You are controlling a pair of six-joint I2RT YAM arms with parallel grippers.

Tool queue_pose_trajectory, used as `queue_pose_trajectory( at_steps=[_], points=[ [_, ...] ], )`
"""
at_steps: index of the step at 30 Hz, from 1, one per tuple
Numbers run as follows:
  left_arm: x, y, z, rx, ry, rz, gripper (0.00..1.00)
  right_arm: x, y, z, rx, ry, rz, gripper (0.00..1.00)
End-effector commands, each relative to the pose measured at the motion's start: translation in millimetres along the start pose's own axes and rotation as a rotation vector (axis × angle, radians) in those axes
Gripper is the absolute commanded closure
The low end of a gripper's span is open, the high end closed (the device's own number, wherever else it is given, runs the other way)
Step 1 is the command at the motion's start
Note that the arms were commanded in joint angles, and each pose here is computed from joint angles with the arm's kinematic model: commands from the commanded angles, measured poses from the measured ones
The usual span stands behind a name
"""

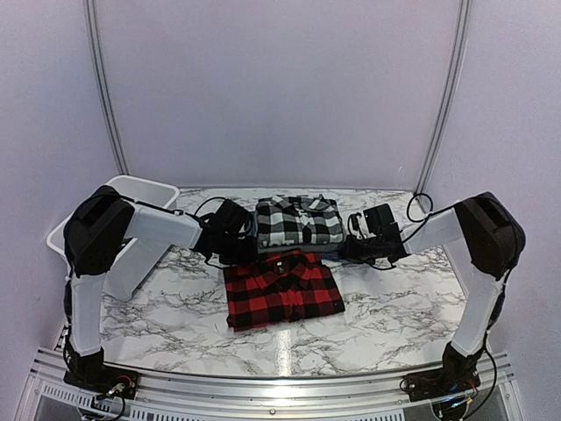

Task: Fold and stack the long sleeve shirts
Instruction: Move the square-folded shirt to the center of the board, then pick up the square-folded shirt from the center of the board.

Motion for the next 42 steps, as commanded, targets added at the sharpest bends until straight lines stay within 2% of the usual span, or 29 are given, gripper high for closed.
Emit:
queue_pose_trajectory(
  at_steps=[1,9,10,12,16,22,31,34,42],
  points=[
    [28,-38,-1,0.011,-0.018,0.047,1.00,20,-47,10,-0.013,-0.014,0.070,1.00],
    [70,-68,-2,0.019,-0.038,0.013,1.00,63,-99,22,-0.020,-0.035,0.096,1.00],
    [74,-67,-2,0.018,-0.040,0.007,0.95,69,-99,24,-0.017,-0.032,0.087,0.97],
    [84,-61,-3,0.012,-0.041,-0.015,0.78,77,-97,25,-0.010,-0.046,0.079,0.84],
    [112,-50,-5,0.000,-0.027,-0.056,0.53,103,-92,37,0.041,-0.014,0.044,0.58],
    [151,-61,8,0.004,-0.020,-0.055,0.33,119,-122,63,0.133,0.062,0.131,0.42],
    [184,-124,49,0.123,-0.025,0.053,0.16,116,-173,86,0.164,0.147,0.281,0.35],
    [191,-141,60,0.145,-0.022,0.066,0.02,112,-186,90,0.168,0.142,0.320,0.34],
    [191,-173,60,0.151,-0.088,0.145,0.01,102,-202,88,0.144,0.115,0.381,0.35]
  ],
)
Point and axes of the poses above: each gripper's point midway between its finger pads, its own x axis back along the fingers, its own z axis along the line the jaws close on, y = z × x, the point moved 8 cm from there along x, back along the fingers, and after that the axes turned 3 degrees about -x, right-handed, at the moved point
